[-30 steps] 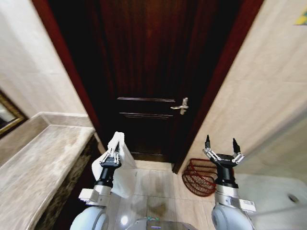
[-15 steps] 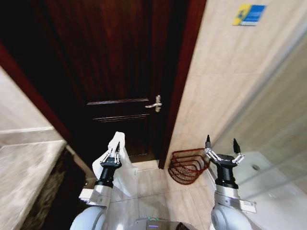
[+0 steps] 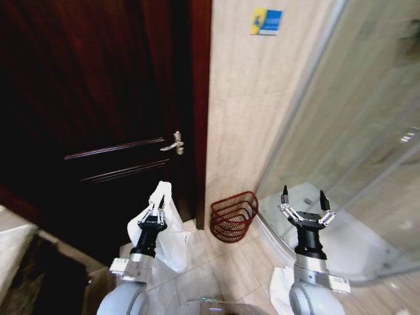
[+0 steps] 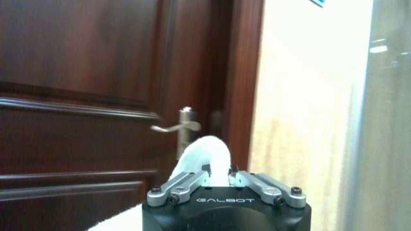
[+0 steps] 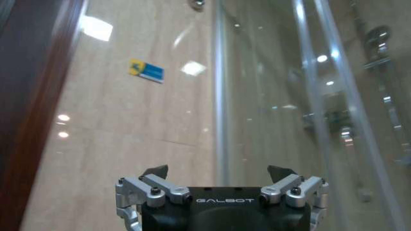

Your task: Discard the used towel into the hamper.

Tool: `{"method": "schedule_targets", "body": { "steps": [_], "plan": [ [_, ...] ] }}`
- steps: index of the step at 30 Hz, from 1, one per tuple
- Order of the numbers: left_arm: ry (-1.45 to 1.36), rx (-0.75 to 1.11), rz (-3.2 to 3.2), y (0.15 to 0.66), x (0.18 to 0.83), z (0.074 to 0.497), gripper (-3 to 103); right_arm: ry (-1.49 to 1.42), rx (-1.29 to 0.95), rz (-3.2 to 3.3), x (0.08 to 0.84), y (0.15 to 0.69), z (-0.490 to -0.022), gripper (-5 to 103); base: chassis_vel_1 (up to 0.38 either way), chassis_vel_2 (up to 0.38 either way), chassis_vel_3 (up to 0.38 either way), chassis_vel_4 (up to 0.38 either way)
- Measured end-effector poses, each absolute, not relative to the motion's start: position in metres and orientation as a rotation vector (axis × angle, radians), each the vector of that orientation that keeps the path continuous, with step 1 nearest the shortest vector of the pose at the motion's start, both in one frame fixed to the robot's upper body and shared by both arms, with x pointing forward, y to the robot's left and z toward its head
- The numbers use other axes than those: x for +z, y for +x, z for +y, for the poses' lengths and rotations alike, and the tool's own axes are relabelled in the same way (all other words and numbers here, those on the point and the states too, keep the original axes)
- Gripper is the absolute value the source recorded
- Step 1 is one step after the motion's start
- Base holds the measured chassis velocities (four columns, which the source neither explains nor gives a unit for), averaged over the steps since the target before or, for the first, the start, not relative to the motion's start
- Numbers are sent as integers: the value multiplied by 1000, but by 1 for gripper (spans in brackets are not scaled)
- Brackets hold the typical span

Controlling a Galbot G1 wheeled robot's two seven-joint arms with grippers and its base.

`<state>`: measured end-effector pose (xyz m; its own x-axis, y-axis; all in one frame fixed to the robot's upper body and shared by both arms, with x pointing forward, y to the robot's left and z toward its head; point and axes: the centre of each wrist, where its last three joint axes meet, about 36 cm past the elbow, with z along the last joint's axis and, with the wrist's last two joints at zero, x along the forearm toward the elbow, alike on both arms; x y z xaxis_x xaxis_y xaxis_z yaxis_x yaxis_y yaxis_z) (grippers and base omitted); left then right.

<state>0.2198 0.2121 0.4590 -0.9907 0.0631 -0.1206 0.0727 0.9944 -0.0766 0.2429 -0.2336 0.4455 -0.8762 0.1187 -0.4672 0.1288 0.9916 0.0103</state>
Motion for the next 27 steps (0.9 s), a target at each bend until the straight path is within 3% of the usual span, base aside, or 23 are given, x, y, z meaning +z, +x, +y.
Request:
{"method": "schedule_targets", "body": {
  "steps": [27],
  "plan": [
    [128,-105,2999,230,418,219,6,147,-34,2626,439,244,-231,100,-103,-103,-106,-102]
  ]
}}
